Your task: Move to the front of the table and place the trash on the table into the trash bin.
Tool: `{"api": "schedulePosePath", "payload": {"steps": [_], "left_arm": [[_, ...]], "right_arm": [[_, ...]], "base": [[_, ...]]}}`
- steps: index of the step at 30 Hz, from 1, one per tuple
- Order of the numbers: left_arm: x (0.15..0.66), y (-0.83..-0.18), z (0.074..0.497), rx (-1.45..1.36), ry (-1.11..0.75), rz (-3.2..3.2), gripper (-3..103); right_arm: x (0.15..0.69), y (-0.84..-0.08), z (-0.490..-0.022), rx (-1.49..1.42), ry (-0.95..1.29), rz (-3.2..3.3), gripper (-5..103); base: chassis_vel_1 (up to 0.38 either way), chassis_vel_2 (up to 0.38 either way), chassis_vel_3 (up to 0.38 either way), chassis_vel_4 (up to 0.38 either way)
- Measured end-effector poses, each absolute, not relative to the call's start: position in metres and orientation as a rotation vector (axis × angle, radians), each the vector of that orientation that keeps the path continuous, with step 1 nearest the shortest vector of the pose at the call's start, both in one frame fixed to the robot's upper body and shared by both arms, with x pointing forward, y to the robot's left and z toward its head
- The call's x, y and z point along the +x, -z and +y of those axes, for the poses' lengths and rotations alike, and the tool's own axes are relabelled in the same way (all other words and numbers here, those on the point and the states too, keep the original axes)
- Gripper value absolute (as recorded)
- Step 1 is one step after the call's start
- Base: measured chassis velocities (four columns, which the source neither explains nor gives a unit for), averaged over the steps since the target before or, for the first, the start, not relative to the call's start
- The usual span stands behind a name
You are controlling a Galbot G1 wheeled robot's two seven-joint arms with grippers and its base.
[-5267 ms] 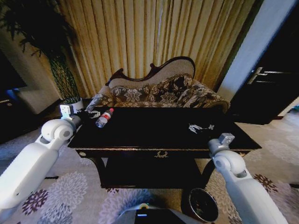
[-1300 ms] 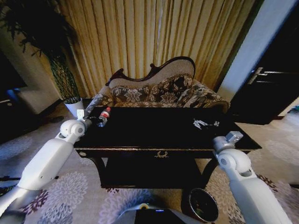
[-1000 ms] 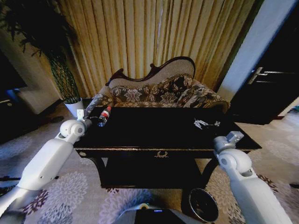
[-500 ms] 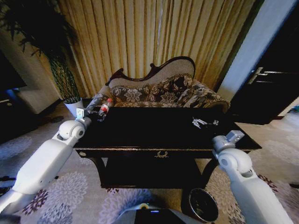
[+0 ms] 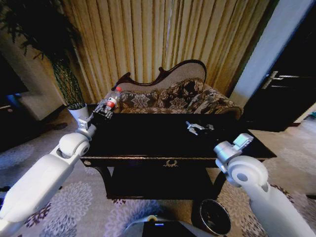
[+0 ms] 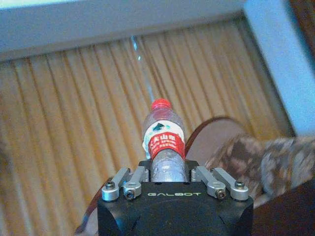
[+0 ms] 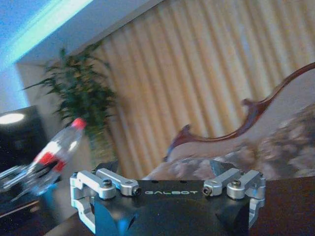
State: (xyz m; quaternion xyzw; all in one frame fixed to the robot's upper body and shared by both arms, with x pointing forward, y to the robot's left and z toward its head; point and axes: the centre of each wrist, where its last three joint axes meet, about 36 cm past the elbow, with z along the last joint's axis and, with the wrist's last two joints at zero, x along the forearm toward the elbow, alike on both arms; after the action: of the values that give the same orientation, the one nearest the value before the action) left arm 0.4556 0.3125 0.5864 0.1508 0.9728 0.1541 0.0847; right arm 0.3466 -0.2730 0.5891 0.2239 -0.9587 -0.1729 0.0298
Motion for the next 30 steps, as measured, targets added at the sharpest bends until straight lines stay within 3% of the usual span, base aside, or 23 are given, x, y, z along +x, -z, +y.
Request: {"api": "schedulePosePath", "payload": {"steps": [7,20,30], "left_arm": [[0.449,-0.596,0.301,0.546,-0.434,2.85,32],[0.499,-0.611,0.299,0.589,-0.453,2.85,32],[0.526,-0.623,0.255,0.714,-0.406,2.798,32]], "right_arm": [[0.378,-0.608,-0.268,0.84,0.584,-2.898,100],[0.478,-0.627,-0.264,0.963,0.612,-2.855,100],[0.527,-0.637,-0.228,1.106,0.64,-2.756,100]], "base": [[0.0,0.0,0.0,0.0],[0.0,0.0,0.0,0.0],[0.0,0.0,0.0,0.0]]}}
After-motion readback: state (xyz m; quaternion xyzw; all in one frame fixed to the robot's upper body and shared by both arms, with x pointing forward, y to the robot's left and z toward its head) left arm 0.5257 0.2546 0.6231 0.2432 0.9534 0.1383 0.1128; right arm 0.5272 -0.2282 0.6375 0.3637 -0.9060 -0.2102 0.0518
